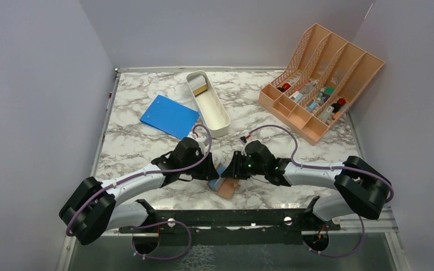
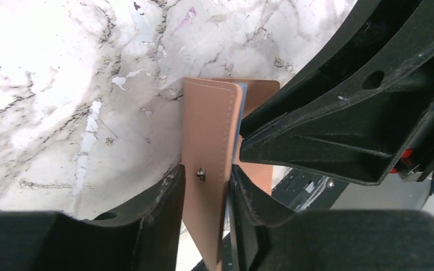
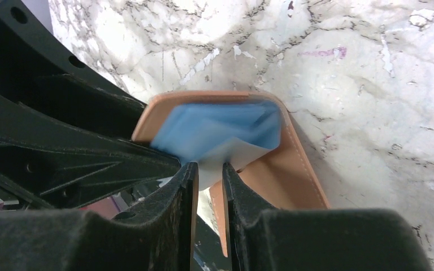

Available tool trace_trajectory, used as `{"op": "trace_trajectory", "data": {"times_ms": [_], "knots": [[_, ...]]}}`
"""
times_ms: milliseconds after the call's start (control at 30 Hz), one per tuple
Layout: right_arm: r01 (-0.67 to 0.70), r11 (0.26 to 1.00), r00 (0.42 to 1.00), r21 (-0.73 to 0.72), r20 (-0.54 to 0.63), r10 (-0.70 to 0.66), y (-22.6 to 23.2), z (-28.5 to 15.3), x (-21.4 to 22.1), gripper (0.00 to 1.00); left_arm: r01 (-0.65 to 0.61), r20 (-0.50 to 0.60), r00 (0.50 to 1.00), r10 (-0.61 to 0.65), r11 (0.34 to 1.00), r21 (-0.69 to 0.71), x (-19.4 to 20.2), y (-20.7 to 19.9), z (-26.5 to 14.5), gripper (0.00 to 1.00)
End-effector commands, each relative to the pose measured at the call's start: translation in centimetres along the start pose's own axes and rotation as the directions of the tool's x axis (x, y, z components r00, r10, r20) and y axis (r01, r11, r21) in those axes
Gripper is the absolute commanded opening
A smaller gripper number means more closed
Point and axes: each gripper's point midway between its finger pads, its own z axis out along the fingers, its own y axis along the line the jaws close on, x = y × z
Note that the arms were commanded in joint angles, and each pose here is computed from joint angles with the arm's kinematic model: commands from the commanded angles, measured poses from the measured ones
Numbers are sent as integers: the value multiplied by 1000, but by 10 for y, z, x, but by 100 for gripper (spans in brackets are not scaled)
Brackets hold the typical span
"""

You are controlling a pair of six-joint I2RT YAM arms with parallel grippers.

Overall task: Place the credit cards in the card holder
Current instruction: Open the card holder at the center of the board.

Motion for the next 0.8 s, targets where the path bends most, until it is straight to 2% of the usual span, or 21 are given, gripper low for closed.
{"op": "trace_trajectory", "data": {"times_ms": [0, 233, 433, 567, 667, 767], "knots": [[17, 999, 999, 51, 38, -19, -6, -6, -8, 28, -19, 20, 1000, 20, 999, -49, -7, 6, 0, 32], [7, 999, 1000, 46, 10, -8, -7, -25, 3, 32, 34, 62, 998, -30, 998, -56, -12, 5, -3, 26], [-2, 997, 1000, 80, 12, 1, -19, -24, 7, 32, 110, 96, 989, -114, 993, 46, -12, -9, -2, 24], [7, 990, 1000, 144, 18, -10, -38, -17, 9, 31, 109, 104, 988, -115, 992, 63, -14, -13, -5, 27], [15, 984, 1000, 175, 22, -19, -51, -12, 12, 30, 103, 109, 988, -107, 994, 38, -12, -8, -6, 23], [16, 981, 1000, 191, 19, -20, -59, -10, 16, 29, 97, 104, 990, -100, 995, 28, -9, -5, -7, 23]]}}
